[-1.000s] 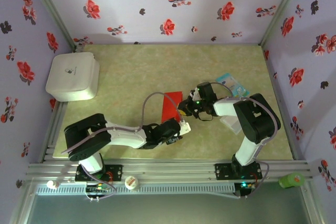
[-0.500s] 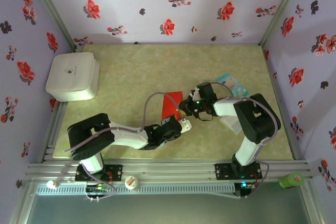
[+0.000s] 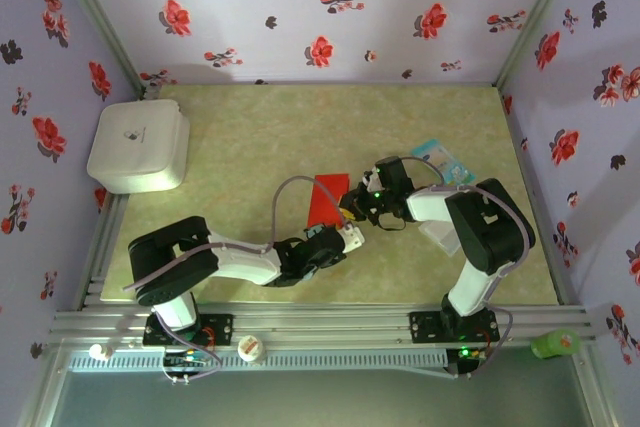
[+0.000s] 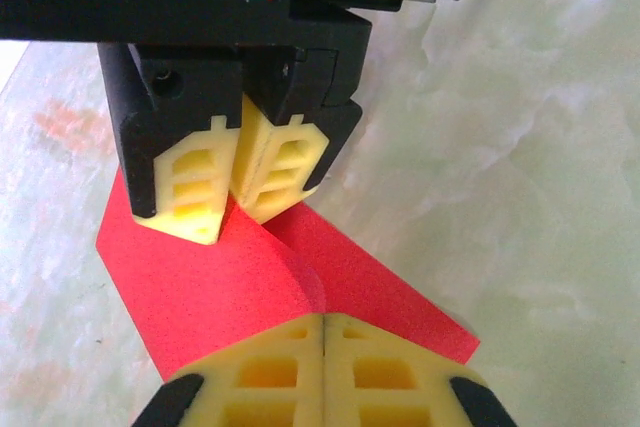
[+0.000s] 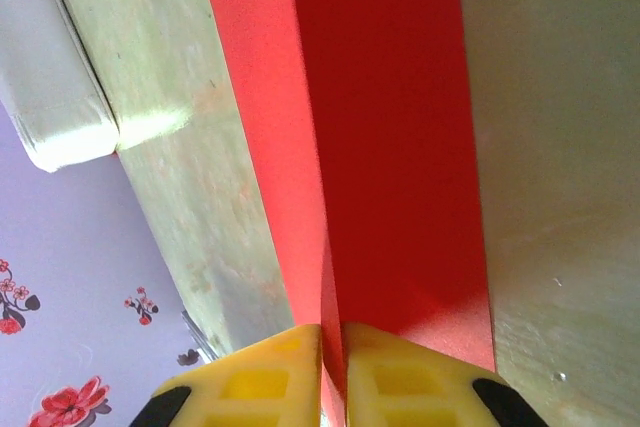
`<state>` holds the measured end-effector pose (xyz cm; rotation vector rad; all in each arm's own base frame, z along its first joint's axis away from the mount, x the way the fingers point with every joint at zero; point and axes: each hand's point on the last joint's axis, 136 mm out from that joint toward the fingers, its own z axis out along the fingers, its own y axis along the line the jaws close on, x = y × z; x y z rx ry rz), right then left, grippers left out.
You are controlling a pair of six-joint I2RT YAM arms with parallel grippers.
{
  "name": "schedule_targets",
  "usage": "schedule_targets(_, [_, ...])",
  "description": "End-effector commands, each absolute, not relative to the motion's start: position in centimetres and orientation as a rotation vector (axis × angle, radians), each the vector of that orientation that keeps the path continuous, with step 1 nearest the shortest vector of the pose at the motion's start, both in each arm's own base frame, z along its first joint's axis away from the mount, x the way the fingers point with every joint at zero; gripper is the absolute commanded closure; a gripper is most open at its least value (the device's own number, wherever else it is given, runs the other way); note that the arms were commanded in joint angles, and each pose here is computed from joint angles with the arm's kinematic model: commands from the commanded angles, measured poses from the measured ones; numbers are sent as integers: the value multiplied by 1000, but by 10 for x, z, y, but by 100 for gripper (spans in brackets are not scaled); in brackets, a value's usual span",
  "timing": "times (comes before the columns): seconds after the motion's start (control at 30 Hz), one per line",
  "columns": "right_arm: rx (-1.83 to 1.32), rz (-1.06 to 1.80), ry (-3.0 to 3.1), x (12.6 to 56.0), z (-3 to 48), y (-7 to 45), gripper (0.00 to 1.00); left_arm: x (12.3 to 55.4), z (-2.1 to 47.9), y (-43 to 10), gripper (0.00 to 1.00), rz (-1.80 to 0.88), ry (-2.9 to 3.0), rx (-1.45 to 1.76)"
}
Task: Fold a paper plane with a square sheet of paper (pick it up from the middle)
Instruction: Fold the triangle a second time at the center of the table.
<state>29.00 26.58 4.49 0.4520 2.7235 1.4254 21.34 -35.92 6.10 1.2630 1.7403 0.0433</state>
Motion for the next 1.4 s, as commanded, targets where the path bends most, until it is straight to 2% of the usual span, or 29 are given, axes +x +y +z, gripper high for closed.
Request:
schedule_targets(0.0, [465,1375,2702,293,53,258,80,218,85,-363,100,-57,1800,1118])
schedule_targets(0.23, [478,1124,2694,295,60,221,64,227,96,-364,100,-429,2013,944])
schedule_targets(0.43, [512,905,2660,291,66,184,61,241,96,-357,100,-731,2208,793])
schedule_targets(0.6, [527,918,2613,285,71,179,61,243,94,-360,100,-848,2274,770])
schedule_targets(0.77, [516,1028,2619,275,70,189,69,244,93,-363,100,-903,2298,741])
schedule_targets(1.03, [478,1210,2625,265,67,212,93,249,89,-366,100,-935,2334,665])
schedule_targets(1.2, [432,1259,2657,258,64,232,100,251,86,-367,100,-946,2349,633])
schedule_targets(1.37, [407,1239,2722,249,50,244,100,253,85,-368,100,-950,2357,616])
